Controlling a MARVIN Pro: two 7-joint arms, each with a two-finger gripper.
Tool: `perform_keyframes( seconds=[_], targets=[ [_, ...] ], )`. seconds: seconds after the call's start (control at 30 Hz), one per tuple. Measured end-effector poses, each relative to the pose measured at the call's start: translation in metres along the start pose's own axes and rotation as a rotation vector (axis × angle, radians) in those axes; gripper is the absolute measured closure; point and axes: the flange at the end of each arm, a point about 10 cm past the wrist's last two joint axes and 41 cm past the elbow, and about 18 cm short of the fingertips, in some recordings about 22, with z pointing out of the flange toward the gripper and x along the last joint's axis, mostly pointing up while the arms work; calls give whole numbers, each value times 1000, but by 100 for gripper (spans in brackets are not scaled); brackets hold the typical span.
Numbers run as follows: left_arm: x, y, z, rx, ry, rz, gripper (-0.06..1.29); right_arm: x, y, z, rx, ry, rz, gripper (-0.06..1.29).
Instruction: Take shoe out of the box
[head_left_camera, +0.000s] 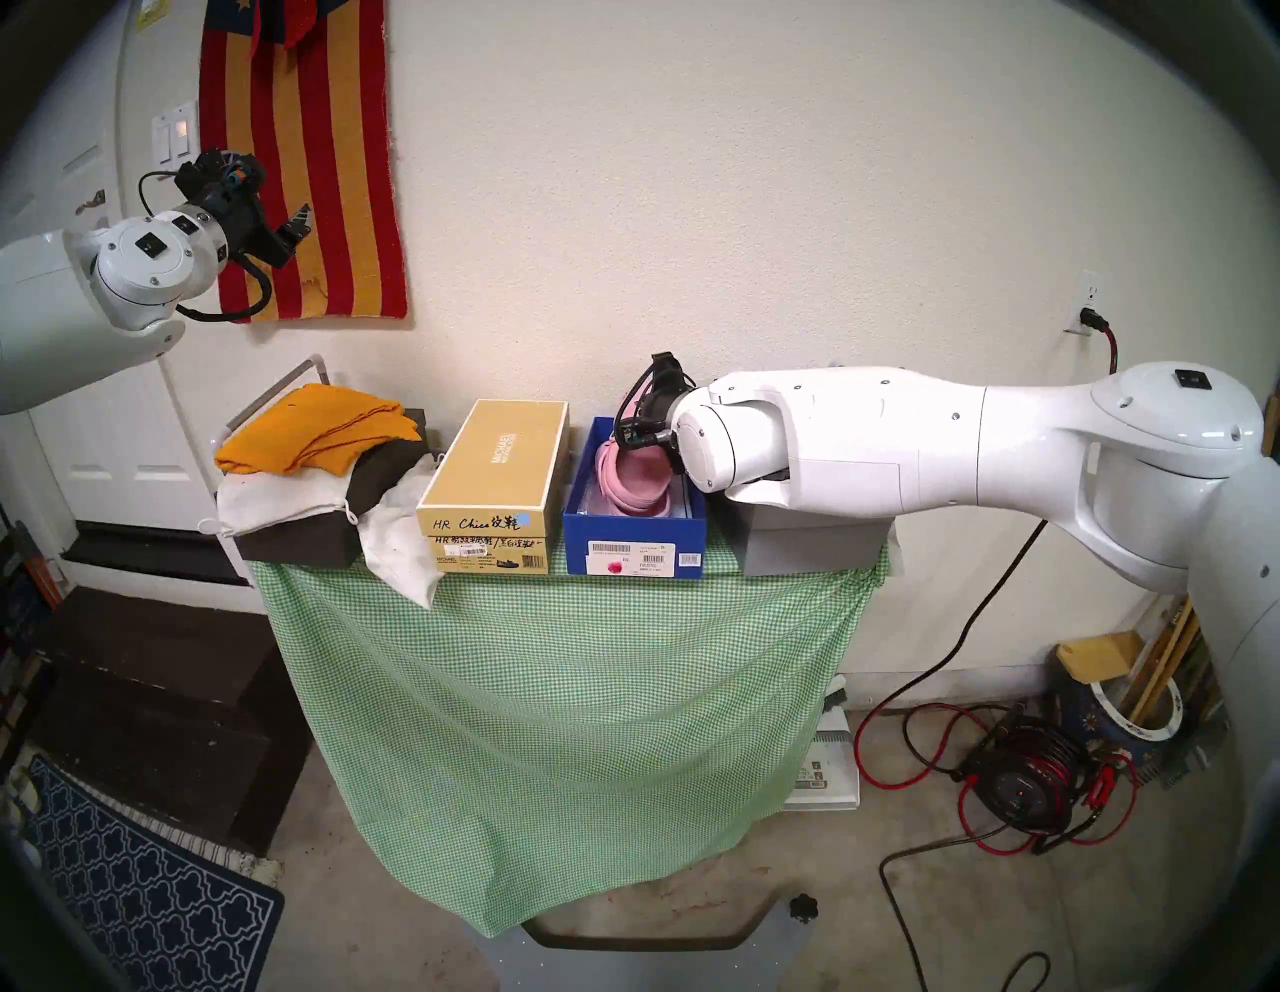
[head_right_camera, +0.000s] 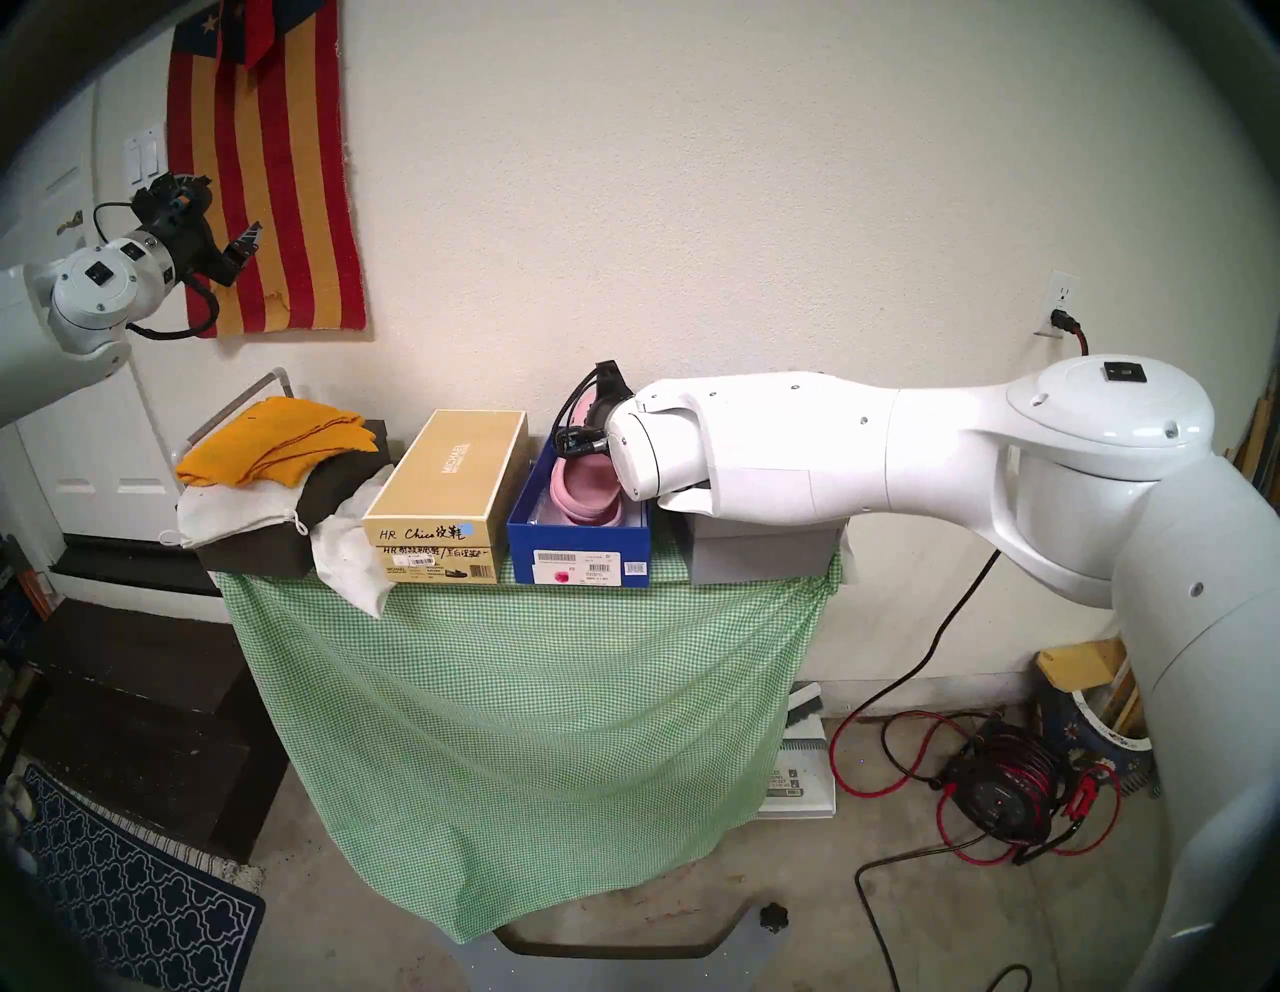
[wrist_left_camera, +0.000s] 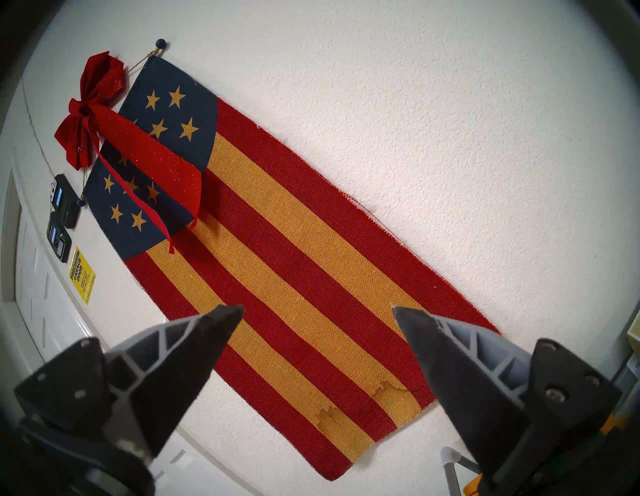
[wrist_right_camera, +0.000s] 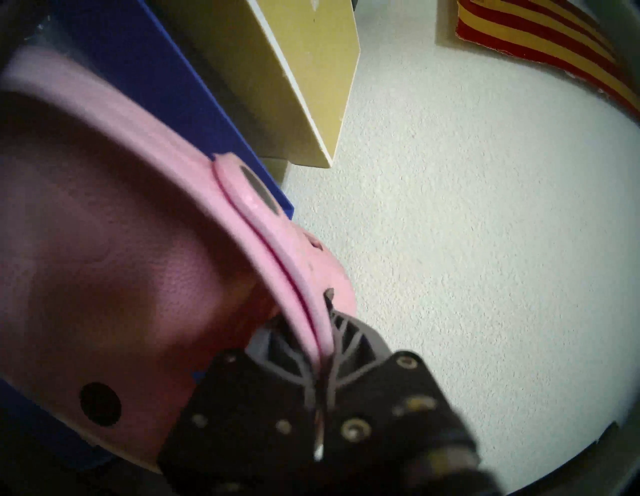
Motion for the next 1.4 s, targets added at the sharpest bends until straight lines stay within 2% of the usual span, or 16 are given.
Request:
perform_keyframes(
  seconds=[0.1,0.23,0.5,0.63,0.87,1.2,1.4],
  targets=[
    [0,0,0,0,0,0,1,4,4,-3,-6,14,-32,122],
    [0,0,0,0,0,0,1,7,24,-9,-34,33,-73,122],
    [0,0,0,0,0,0,1,-8,96,-32,-160,18,-115,122],
    [0,0,0,0,0,0,1,-16,115,-46,-165,23,-143,122],
    [0,0,0,0,0,0,1,-34,129,-71,-80,62,-189,122],
    [0,0,0,0,0,0,1,-66,130,-103,83,119,-278,122],
    [0,0,0,0,0,0,1,-85,122,-121,179,160,-327,122]
  ],
)
